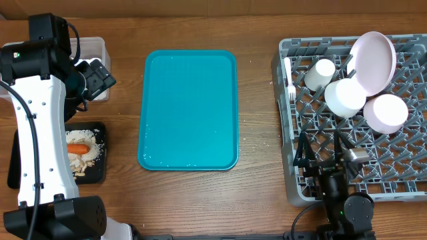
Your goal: Sort waste into correct bins and load items into the dishwasher rack
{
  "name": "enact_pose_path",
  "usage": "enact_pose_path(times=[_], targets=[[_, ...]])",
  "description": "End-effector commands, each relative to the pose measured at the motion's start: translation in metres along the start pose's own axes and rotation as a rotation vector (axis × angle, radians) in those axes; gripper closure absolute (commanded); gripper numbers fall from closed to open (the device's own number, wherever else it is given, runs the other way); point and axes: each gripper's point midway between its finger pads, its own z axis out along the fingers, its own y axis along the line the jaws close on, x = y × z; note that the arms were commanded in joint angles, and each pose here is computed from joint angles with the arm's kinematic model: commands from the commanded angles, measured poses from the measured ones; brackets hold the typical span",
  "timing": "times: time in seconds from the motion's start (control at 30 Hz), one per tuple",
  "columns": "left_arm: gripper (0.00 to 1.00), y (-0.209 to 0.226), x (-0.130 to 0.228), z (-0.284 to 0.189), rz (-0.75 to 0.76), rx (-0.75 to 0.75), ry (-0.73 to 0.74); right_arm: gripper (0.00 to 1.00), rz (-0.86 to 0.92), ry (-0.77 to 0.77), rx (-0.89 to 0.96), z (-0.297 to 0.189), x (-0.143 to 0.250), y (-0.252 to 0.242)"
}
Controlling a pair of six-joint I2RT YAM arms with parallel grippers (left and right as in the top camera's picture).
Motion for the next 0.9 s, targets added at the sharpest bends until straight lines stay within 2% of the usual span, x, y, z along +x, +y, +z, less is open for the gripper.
enact_pose_path(times=[0.0,0.07,0.87], targets=[[0.00,0.0003,-0.0026,-0.0029,-0.021,0.007,-0.011,0.00,-0.027,0.046,0.019,-0.0005,0.0138,-0.0053],[0.00,0.0003,-0.0026,-0.0029,-0.021,0.006,-0.011,0.00,-0.027,0.084,0.029,-0.0012,0.0231,-0.0079],[0.00,0.0003,-0.0026,-0.0029,-0.021,0.007,-0.011,0.00,-0.028,0.086,0.030,-0.0010,0.0233,-0.0081]])
